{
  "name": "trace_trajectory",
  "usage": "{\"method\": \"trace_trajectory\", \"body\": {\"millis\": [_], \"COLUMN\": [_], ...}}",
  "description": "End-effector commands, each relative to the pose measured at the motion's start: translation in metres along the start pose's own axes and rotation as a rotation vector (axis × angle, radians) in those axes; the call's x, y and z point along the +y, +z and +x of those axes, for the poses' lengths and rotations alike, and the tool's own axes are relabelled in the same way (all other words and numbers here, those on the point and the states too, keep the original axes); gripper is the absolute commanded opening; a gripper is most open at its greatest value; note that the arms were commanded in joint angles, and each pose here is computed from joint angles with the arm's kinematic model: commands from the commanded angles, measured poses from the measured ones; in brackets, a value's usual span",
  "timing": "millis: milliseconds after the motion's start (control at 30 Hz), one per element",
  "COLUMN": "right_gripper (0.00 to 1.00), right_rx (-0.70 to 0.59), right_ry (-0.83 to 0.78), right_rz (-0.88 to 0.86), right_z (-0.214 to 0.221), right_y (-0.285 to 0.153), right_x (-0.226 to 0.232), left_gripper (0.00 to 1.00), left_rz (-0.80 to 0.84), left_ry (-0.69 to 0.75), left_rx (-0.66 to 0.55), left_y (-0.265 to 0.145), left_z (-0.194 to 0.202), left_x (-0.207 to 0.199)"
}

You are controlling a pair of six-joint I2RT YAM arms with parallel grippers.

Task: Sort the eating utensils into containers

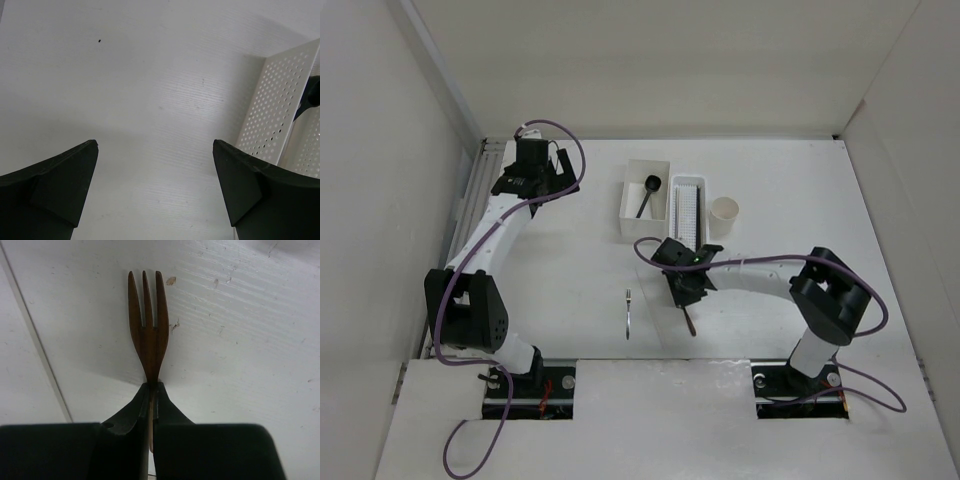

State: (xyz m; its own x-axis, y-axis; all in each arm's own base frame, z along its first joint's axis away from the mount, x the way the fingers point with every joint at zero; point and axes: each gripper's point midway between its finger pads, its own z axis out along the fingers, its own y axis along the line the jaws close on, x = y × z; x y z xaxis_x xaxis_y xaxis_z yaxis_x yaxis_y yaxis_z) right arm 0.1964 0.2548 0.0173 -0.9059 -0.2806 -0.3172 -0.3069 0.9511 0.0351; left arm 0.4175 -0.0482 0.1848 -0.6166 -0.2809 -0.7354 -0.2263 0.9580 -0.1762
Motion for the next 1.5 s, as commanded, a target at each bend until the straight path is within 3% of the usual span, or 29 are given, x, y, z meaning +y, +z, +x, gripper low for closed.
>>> {"method": "trace_trajectory", "body": {"millis": [0, 100, 267, 300, 433, 533, 733, 800, 1400, 1467], "right_gripper": [0.0, 0.0, 0.0, 0.0, 0.0, 0.0, 0.0, 0.0, 0.0, 0.1], "right_rx": [-0.024, -0.159, -0.604, -0.752, -1.063, -1.224, -1.252, -1.318, -1.156, -1.126], "right_ry": [0.007, -0.058, -0.117, -0.061, 0.112, 0.158, 0.097, 0.118, 0.184, 0.202], "right_rz": [-0.016, -0.097, -0.152, -0.13, -0.009, 0.067, 0.08, 0.074, 0.145, 0.136], "right_z": [-0.002, -0.042, -0.131, -0.162, -0.21, -0.241, -0.268, -0.276, -0.262, -0.257], "right_y": [0.012, -0.023, -0.128, -0.155, -0.2, -0.215, -0.166, -0.17, -0.094, -0.088], "right_x": [-0.001, 0.015, 0.018, 0.008, -0.065, -0.118, -0.159, -0.173, -0.195, -0.195], "left_gripper": [0.99, 0.99, 0.99, 0.99, 0.99, 0.99, 0.99, 0.99, 0.99, 0.99], "left_rz": [0.013, 0.019, 0.019, 0.022, 0.022, 0.022, 0.002, 0.001, -0.036, -0.044], "left_ry": [-0.016, -0.014, -0.014, -0.006, -0.006, -0.006, 0.004, 0.013, 0.031, 0.031], "left_rx": [-0.068, -0.056, -0.056, -0.064, -0.064, -0.064, -0.062, -0.062, -0.026, -0.03], "left_y": [-0.018, -0.015, -0.015, -0.015, -0.015, -0.015, -0.012, -0.012, 0.007, 0.007], "left_z": [-0.017, -0.014, -0.014, -0.016, -0.016, -0.016, -0.015, -0.015, -0.005, -0.005], "left_x": [0.0, -0.001, -0.001, -0.002, -0.002, -0.002, 0.002, 0.002, 0.008, 0.009]}}
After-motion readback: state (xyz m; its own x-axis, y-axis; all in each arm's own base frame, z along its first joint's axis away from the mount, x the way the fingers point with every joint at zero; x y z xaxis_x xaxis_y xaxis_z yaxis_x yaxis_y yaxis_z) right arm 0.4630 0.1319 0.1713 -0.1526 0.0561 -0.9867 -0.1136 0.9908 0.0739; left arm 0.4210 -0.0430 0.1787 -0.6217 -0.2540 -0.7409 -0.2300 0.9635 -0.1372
